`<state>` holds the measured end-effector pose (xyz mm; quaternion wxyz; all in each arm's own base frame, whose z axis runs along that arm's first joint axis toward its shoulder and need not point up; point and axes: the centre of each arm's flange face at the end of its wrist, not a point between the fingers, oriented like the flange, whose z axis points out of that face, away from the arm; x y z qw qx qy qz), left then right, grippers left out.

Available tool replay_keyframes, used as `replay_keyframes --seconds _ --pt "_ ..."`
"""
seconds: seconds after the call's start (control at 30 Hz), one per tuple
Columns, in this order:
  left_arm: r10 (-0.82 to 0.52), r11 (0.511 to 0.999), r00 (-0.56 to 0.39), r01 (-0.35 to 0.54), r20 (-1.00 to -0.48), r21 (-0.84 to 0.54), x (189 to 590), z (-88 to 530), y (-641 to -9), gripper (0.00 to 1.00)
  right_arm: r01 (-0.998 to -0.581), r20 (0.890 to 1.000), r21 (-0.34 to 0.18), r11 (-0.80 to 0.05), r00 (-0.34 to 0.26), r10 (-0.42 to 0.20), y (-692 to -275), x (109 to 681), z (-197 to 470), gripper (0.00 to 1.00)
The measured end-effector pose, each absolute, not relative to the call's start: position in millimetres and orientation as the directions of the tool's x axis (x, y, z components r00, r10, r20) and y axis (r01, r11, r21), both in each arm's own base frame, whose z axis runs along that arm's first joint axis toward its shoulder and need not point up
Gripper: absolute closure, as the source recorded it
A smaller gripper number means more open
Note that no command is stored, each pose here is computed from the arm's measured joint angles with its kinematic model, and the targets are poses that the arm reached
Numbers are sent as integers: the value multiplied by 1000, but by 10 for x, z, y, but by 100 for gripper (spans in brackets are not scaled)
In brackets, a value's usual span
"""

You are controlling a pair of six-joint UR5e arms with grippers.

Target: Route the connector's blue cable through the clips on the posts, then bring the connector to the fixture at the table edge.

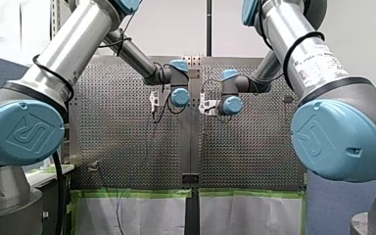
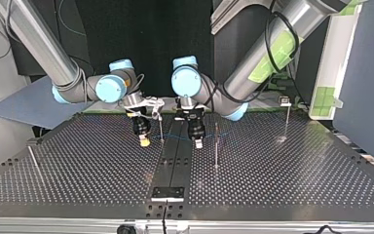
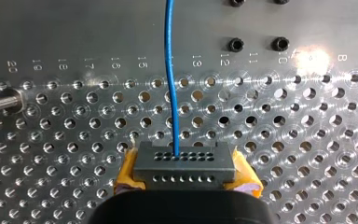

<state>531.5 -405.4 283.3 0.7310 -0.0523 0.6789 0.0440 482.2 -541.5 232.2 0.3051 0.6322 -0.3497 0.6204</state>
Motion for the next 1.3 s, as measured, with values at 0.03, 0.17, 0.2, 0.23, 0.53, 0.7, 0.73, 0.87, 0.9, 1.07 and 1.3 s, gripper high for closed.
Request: replay_keyframes --seconds 0.03,0.17,0.2,0.23,0.53,0.7,0.73,0.87,0.9,1.07,1.3 --pt "-6 991 73 -135 -997 -16 5311 2829 -4055 100 -821 998 -48 -569 -14 -64 -5416 4821 2322 100" --pt "0 991 67 -135 -998 -9 5290 2789 -4048 100 -821 998 -48 -569 -14 -64 -5416 4819 2322 100" --pt "2 991 64 -135 -998 -7 5284 2770 -4040 100 -821 998 -48 -569 -14 -65 -5415 4819 2321 100" --pt "3 991 63 -135 -998 -5 5278 2753 -4034 100 -821 998 -48 -569 -13 -66 -5415 4819 2320 100" --pt "12 992 52 -128 -999 6 5219 2641 -4021 100 -832 996 -37 -554 13 -85 -5396 4787 2291 100" --pt "19 993 44 -118 -999 13 5180 2564 -4011 100 -852 993 -11 -524 52 -105 -5378 4734 2256 100" --pt "20 993 42 -116 -999 15 5171 2546 -4009 100 -857 992 -5 -515 61 -110 -5373 4722 2248 100" --pt "25 995 36 -101 -999 22 5121 2450 -4000 100 -871 988 19 -490 93 -127 -5346 4686 2223 100" --pt "27 995 33 -98 -999 24 5105 2419 -3994 100 -874 986 25 -485 100 -130 -5339 4678 2218 100" --pt "35 996 21 -83 -999 33 5047 2316 -3982 100 -886 980 55 -461 136 -144 -5296 4636 2197 100" --pt "44 997 8 -59 -999 43 4953 2197 -3992 100 -890 981 63 -451 138 -136 -5206 4576 2218 100"
